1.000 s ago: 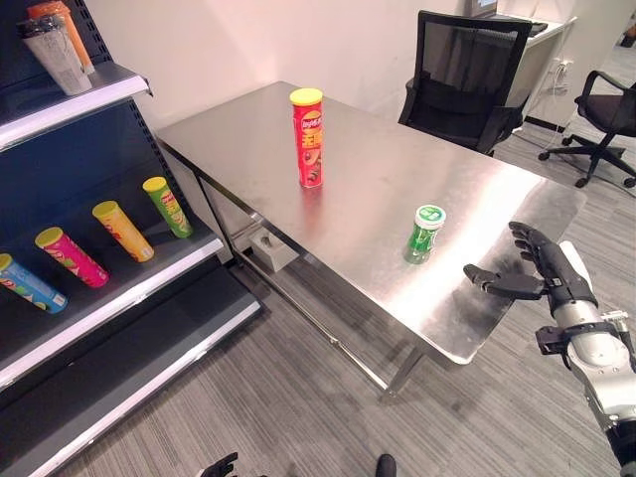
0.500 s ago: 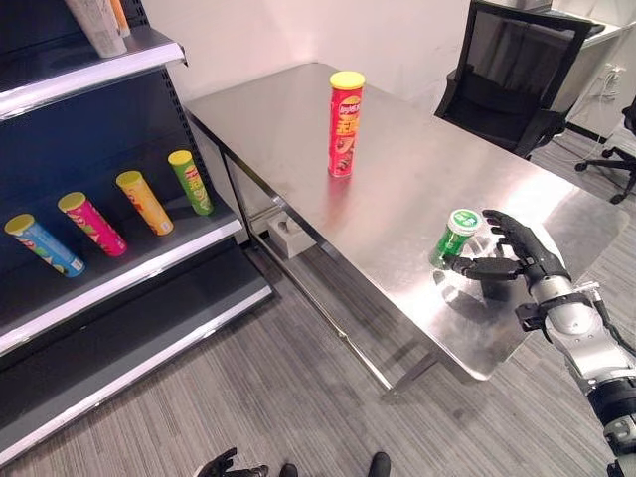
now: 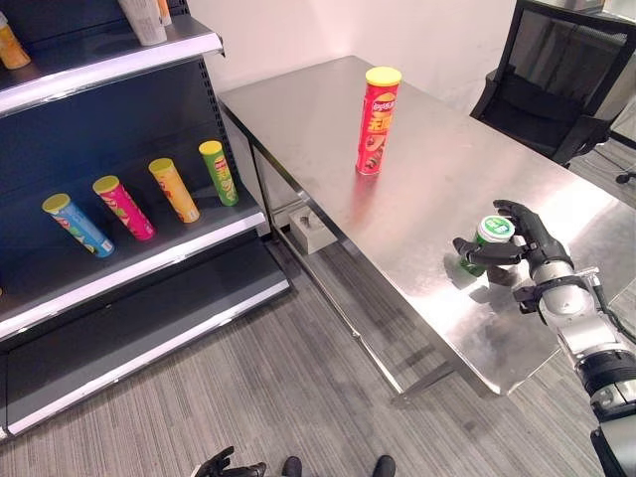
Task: Put the goods on the table back onto the shelves and tidy them up.
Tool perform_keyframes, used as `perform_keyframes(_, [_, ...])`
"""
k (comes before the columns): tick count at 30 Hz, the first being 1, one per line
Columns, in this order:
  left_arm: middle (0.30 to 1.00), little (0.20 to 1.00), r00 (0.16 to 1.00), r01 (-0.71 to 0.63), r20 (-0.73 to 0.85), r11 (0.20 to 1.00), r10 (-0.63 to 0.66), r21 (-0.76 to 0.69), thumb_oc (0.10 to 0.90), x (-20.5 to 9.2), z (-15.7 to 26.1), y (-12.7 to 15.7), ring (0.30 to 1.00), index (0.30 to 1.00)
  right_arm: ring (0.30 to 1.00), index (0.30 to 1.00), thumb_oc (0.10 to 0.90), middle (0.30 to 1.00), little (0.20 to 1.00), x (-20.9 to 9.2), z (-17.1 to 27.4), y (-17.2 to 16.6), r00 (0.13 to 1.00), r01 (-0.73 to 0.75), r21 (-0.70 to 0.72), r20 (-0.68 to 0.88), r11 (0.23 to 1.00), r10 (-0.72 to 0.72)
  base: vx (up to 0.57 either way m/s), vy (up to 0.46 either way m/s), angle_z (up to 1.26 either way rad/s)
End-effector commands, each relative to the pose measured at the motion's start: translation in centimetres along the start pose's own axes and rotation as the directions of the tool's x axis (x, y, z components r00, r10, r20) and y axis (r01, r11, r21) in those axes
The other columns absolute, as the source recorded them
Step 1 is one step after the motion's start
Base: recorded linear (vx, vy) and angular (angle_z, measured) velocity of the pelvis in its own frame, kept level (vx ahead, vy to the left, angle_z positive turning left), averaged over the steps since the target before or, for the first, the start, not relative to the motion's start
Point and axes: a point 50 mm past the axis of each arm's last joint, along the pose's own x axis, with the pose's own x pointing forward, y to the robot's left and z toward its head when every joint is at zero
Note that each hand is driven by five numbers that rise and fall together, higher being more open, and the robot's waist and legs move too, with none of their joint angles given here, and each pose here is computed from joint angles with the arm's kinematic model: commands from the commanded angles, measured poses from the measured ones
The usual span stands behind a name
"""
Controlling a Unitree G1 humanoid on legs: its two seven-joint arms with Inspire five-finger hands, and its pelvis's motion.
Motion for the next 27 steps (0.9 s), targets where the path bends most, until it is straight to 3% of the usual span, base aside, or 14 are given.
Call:
perform_keyframes(1, [0.900,0.900,0.999,-0.011,0.038,0.996,0.008,0.090,0.800,0.3,1.1,0.8,0.900,0.900,0.300,0.300,0.400,0.300,0.300,1.6,4.7,0.1,0.987,-0.012,-0.032,0.158,0.999,0.017,0.00,0.000,0.00])
perform_keyframes(6, [0.900,0.900,0.999,-0.020,0.049,0.995,0.015,0.098,0.800,0.3,1.4,0.9,0.900,0.900,0.300,0.300,0.400,0.300,0.300,0.8,5.5,-0.6,0.972,0.011,-0.078,0.233,0.997,0.008,0.00,0.000,0.00])
perform_keyframes(11, [0.900,0.900,0.997,-0.051,0.070,0.993,0.044,0.103,0.800,0.4,2.1,1.8,0.900,0.900,0.300,0.300,0.400,0.300,0.300,-2.1,7.5,-4.4,0.903,0.172,-0.039,0.405,0.984,-0.142,0.00,0.000,0.00])
perform_keyframes(15, [0.900,0.900,0.995,-0.065,0.089,0.992,0.056,0.105,0.800,0.4,2.6,2.2,0.900,0.900,0.300,0.300,0.400,0.300,0.300,-5.4,11.8,-8.1,0.744,0.340,-0.053,0.625,0.939,-0.235,0.00,-0.017,0.00])
perform_keyframes(16, [0.900,0.900,0.995,-0.064,0.089,0.992,0.055,0.107,0.800,0.4,2.6,2.2,0.900,0.900,0.300,0.300,0.400,0.300,0.300,-5.5,11.7,-8.1,0.745,0.342,-0.054,0.624,0.938,-0.236,-0.01,-0.045,-0.01])
perform_keyframes(17, [0.900,0.900,0.994,-0.066,0.092,0.991,0.055,0.114,0.800,0.4,2.7,2.2,0.900,0.900,0.300,0.300,0.400,0.300,0.300,-6.6,13.4,-9.2,0.671,0.389,-0.015,0.690,0.921,-0.272,-0.01,-0.052,-0.03])
perform_keyframes(23, [0.900,0.900,0.993,-0.054,0.106,0.993,0.043,0.106,0.800,0.3,3.0,2.1,0.900,0.900,0.300,0.300,0.400,0.300,0.300,-9.3,17.1,-9.9,0.479,0.385,0.161,0.807,0.909,-0.345,-0.01,-0.104,-0.02])
perform_keyframes(27, [0.900,0.900,0.993,-0.054,0.113,0.994,0.043,0.097,0.800,0.3,3.0,2.2,0.900,0.900,0.300,0.300,0.400,0.300,0.300,-9.8,18.1,-9.5,0.434,0.354,0.186,0.835,0.917,-0.337,-0.02,-0.099,0.03])
